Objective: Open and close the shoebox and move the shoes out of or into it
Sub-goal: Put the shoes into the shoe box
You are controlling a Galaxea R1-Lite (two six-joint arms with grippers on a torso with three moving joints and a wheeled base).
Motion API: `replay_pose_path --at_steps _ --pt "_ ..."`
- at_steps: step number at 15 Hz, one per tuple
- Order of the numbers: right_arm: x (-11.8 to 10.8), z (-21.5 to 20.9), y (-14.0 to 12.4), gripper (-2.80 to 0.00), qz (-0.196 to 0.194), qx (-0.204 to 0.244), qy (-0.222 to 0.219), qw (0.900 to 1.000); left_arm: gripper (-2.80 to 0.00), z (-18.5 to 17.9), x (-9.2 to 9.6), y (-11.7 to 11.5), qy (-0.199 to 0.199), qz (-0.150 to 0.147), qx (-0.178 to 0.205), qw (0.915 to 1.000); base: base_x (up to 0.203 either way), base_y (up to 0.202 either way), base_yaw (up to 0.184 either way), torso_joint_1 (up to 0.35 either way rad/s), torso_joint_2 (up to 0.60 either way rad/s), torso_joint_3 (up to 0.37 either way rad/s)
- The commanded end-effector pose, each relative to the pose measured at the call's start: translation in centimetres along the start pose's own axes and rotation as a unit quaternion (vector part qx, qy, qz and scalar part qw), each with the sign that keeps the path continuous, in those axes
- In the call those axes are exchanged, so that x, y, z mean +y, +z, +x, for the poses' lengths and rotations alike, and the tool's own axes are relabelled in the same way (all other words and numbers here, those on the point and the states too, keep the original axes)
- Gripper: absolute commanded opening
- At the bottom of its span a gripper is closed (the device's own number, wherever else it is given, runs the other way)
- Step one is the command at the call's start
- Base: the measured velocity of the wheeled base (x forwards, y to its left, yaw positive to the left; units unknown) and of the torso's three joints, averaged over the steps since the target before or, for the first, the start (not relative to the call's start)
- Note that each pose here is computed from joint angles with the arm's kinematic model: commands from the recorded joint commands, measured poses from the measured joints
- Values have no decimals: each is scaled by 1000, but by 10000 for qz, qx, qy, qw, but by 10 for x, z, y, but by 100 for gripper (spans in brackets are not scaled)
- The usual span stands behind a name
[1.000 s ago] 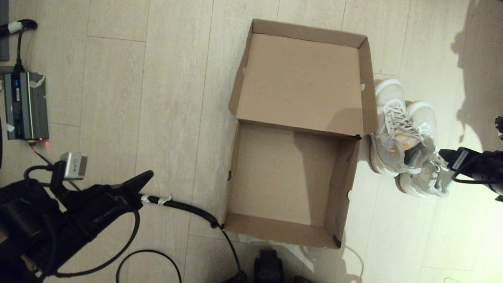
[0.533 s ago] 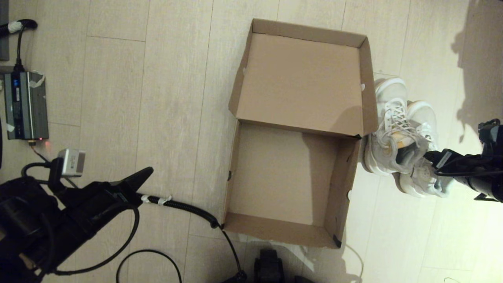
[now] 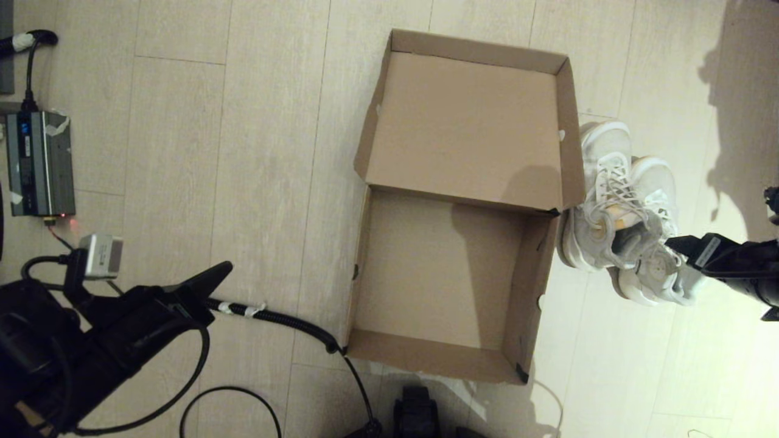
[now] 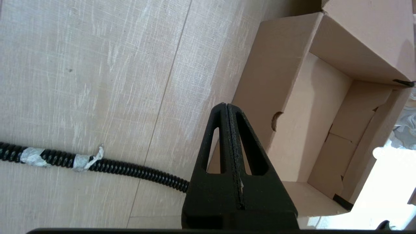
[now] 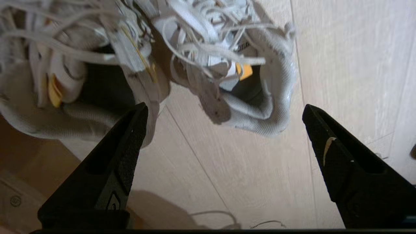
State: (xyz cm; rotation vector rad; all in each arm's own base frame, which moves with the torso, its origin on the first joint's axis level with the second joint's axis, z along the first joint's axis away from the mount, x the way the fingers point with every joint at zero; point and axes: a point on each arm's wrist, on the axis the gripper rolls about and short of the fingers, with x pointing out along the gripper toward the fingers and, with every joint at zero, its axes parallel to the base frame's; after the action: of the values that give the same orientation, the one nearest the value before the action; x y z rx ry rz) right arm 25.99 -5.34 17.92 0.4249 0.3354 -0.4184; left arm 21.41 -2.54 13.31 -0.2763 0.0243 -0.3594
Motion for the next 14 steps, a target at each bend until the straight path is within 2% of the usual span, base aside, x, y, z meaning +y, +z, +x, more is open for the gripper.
replay_pose_path --at_steps 1,7,14 --pt "0 8 -11 0 36 191 -24 9998 -280 -3 -2 3 -29 15 -86 10000 0 0 0 0 0 0" --pt "10 45 -28 0 156 36 274 9995 -280 -4 -2 2 -23 8 -65 10000 0 0 0 0 0 0" --pt "5 56 -52 0 20 440 144 9989 -280 -7 -2 2 -7 8 -66 10000 0 0 0 0 0 0"
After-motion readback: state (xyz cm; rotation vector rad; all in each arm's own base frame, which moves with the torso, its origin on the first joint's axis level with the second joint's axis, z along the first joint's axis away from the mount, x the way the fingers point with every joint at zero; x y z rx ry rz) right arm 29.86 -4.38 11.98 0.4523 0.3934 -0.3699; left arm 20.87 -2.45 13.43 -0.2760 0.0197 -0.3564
